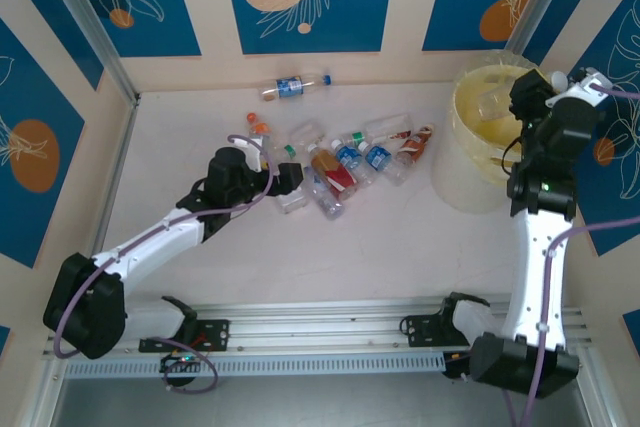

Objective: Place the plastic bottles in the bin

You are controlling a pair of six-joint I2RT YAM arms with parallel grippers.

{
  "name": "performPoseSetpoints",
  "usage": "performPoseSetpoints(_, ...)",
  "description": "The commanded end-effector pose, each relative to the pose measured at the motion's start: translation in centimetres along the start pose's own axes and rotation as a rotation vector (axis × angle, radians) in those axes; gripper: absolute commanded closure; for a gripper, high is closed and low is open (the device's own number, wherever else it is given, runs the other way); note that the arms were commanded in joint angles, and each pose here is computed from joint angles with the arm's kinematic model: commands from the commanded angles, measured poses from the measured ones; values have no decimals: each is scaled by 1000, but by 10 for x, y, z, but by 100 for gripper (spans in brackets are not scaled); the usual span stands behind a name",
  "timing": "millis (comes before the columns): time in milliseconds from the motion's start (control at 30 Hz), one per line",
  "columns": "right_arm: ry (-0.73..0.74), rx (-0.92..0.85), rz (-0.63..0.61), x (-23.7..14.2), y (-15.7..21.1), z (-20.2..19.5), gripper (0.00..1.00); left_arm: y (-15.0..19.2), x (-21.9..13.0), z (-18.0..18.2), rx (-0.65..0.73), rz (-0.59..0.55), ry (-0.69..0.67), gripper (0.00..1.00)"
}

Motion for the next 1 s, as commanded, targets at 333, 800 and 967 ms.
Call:
performPoseSetpoints(333,194,-244,371,46,71,-41,88,-3,-7,3,9,-35,-12,0)
performPoseSetpoints(800,313,-368,788,67,138,-73,71,4,-7,13,-2,-36,-45,0)
performPoseSetpoints(967,337,-400,827,81,149,-76,61,6,-6,15,-3,-33,-50,0)
Point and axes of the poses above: each hand's point on the last joint's axis, 136 mm out from that joint toward the fingers, its own x axis out along the fingers, its own z axis along the line the jaws close on, y = z × x, the point moved 4 cm from there along -x, back along the fingers, and after that the axes turned 5 degrees about -x, right-handed, at the moved point
